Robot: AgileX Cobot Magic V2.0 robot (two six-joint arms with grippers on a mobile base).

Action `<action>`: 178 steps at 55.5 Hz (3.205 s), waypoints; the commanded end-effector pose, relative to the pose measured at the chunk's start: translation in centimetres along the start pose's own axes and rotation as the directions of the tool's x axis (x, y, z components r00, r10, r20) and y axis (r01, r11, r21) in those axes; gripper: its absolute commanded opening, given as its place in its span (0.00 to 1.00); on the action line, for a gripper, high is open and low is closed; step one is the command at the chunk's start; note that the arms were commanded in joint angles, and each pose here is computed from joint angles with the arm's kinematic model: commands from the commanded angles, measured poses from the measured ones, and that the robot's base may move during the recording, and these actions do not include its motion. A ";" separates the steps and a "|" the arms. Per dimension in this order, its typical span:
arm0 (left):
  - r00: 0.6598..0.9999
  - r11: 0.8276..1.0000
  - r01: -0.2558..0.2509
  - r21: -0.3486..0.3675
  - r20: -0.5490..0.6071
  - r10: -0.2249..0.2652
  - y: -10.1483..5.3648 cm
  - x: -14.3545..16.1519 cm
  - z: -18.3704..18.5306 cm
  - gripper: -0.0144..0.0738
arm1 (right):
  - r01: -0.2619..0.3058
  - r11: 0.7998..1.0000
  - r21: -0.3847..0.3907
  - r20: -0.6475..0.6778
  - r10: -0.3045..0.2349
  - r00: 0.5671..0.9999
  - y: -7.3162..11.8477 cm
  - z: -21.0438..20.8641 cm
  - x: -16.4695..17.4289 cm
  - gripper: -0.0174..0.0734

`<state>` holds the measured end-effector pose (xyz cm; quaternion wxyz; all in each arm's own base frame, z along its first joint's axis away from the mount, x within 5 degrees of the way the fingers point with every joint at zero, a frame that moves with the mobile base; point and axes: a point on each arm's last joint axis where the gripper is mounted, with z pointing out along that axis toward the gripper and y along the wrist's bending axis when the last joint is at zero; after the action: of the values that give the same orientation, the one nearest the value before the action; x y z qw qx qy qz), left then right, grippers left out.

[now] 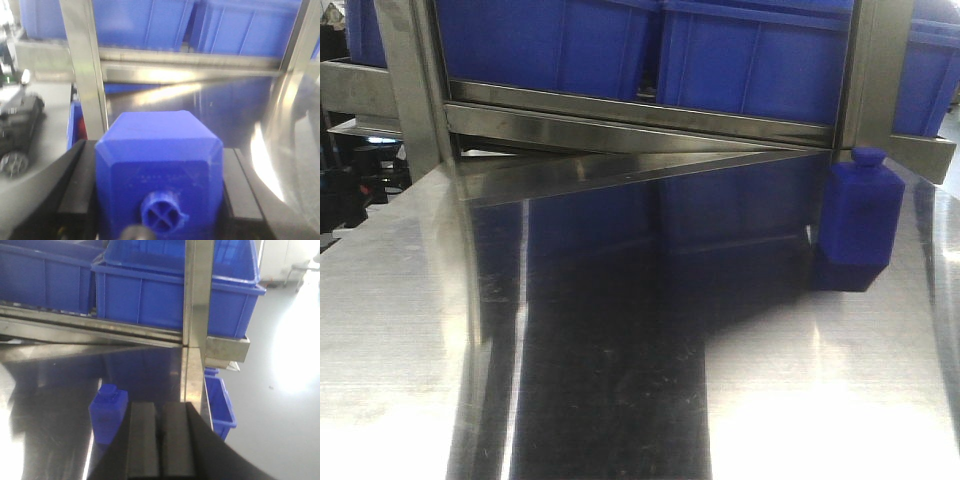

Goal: Pick and sort blue part to right shelf

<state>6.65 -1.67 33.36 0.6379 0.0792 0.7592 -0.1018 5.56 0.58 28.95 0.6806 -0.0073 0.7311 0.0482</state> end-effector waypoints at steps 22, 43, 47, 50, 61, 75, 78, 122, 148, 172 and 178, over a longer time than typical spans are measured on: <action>0.975 1.000 -0.002 0.028 0.220 -0.004 -0.1 -1.3 -2.5 0.47 | 0.024 0.990 -0.143 -0.328 -0.070 0.942 2.4 8.7 -11.5 0.84; 0.971 1.000 -0.003 0.031 0.240 -0.005 -0.1 -1.4 -2.6 0.47 | -0.094 0.975 -0.202 -0.679 -0.070 0.730 5.2 17.3 -10.9 0.85; 0.968 0.999 -0.003 0.033 0.250 -0.005 -0.1 -1.5 -2.6 0.47 | -0.092 0.981 -0.174 -0.730 -0.066 0.680 6.0 19.0 -10.9 0.85; 0.968 0.999 -0.003 0.033 0.252 -0.005 -0.1 -1.6 -2.6 0.47 | -0.070 0.988 -0.138 -0.761 -0.061 0.646 6.5 20.3 -10.6 0.85; 0.968 0.999 -0.003 0.033 0.252 -0.005 -0.1 -1.6 -2.6 0.47 | 0.008 0.997 -0.077 -0.798 -0.066 0.599 8.1 23.7 -9.1 0.85; 0.968 0.999 -0.003 0.033 0.252 -0.005 -0.1 -1.6 -2.6 0.47 | 0.016 0.999 -0.046 -0.863 -0.047 0.503 8.8 27.2 -5.0 0.85; 0.968 0.999 -0.003 0.033 0.252 -0.005 -0.1 -1.6 -2.6 0.47 | 0.016 0.999 -0.031 -0.873 -0.035 0.486 8.8 27.7 -4.3 0.85; 0.969 0.999 -0.003 0.032 0.248 -0.005 -0.1 -1.5 -2.6 0.47 | 0.018 0.998 0.067 -0.907 0.053 0.418 7.6 32.2 1.6 0.75; 0.974 0.996 -0.072 -0.056 0.212 0.082 0.7 -0.5 -4.3 0.46 | 0.032 0.999 0.044 -0.901 0.026 0.433 7.3 30.8 0.3 0.44; 0.982 0.991 -0.058 -0.121 0.173 0.079 1.6 2.8 -6.4 0.46 | 0.038 0.996 -0.076 -0.727 -0.081 0.682 5.7 21.9 -3.4 0.44; 0.980 0.991 -0.062 -0.117 0.181 0.082 1.6 3.0 -6.2 0.46 | 0.052 0.993 -0.104 -0.655 -0.108 0.748 5.0 19.0 -3.9 0.44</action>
<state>1.28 1.35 30.08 0.6662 0.0613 0.7427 -0.0284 26.16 7.65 29.06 0.2895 -0.0624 0.9545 0.0360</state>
